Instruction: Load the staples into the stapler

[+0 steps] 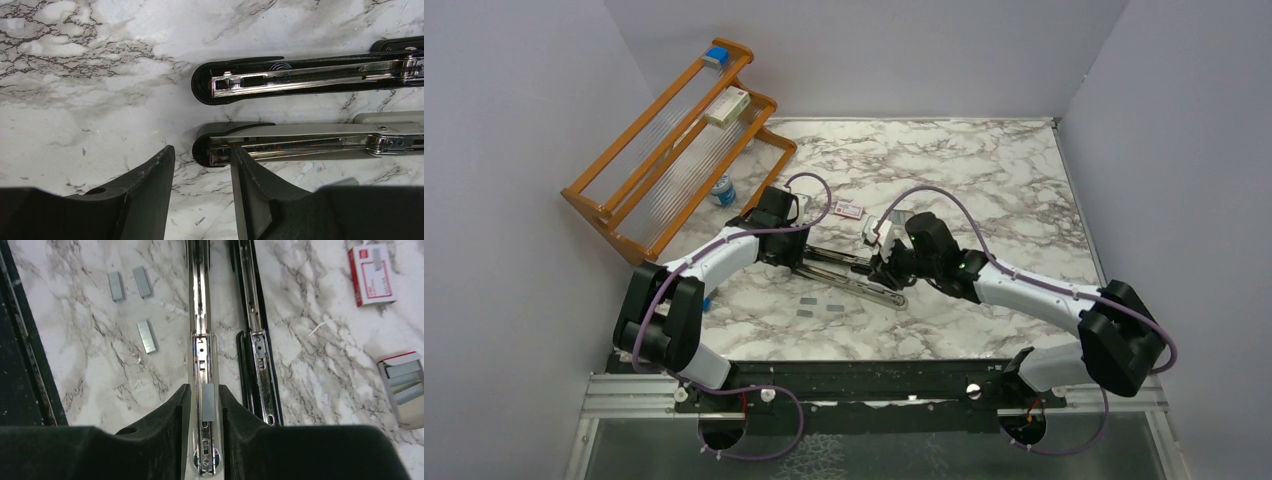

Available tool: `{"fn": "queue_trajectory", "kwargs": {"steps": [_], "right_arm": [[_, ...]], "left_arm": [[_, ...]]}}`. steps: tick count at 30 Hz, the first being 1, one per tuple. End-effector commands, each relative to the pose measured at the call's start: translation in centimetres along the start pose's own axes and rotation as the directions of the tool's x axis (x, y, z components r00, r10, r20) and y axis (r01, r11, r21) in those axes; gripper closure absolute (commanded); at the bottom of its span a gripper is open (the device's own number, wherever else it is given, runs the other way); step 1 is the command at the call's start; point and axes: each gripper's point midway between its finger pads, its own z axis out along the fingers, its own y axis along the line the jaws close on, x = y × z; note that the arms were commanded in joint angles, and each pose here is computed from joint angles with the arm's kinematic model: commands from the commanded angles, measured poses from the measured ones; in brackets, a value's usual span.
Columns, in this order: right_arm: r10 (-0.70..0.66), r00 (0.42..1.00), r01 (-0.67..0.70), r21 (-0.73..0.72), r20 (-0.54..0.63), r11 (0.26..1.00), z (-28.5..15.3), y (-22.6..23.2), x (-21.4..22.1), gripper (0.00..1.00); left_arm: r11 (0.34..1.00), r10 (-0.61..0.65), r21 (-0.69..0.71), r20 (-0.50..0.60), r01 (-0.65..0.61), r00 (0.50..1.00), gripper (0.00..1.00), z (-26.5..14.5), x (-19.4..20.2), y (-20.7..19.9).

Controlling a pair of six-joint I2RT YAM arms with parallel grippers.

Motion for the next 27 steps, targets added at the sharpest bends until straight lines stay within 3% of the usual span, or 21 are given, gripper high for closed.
{"fn": "queue_trajectory", "kwargs": {"steps": [1,10,16,27], "right_arm": [[0.009,0.996,-0.013,0.044,0.092,0.999,-0.7,-0.7,-2.5,0.7],[0.088,0.996,-0.087,0.061,-0.015,0.994,0.5,-0.8,0.9,0.7],[0.139,0.99,-0.139,0.041,-0.002,0.989,1.0,-0.2,1.3,0.69],[0.166,0.986,-0.166,0.048,0.0,0.985,1.8,-0.4,1.6,0.66]], "left_arm": [[1.0,0.008,-0.017,-0.023,-0.008,1.0,0.53,0.3,0.2,0.5],[1.0,0.013,-0.014,-0.01,-0.013,1.0,0.62,0.3,-0.6,0.5],[1.0,0.024,-0.02,0.032,-0.023,0.999,0.69,-0.2,-1.8,0.5],[0.999,0.026,-0.028,0.041,-0.025,0.999,0.75,-0.2,-2.0,0.7]]}}
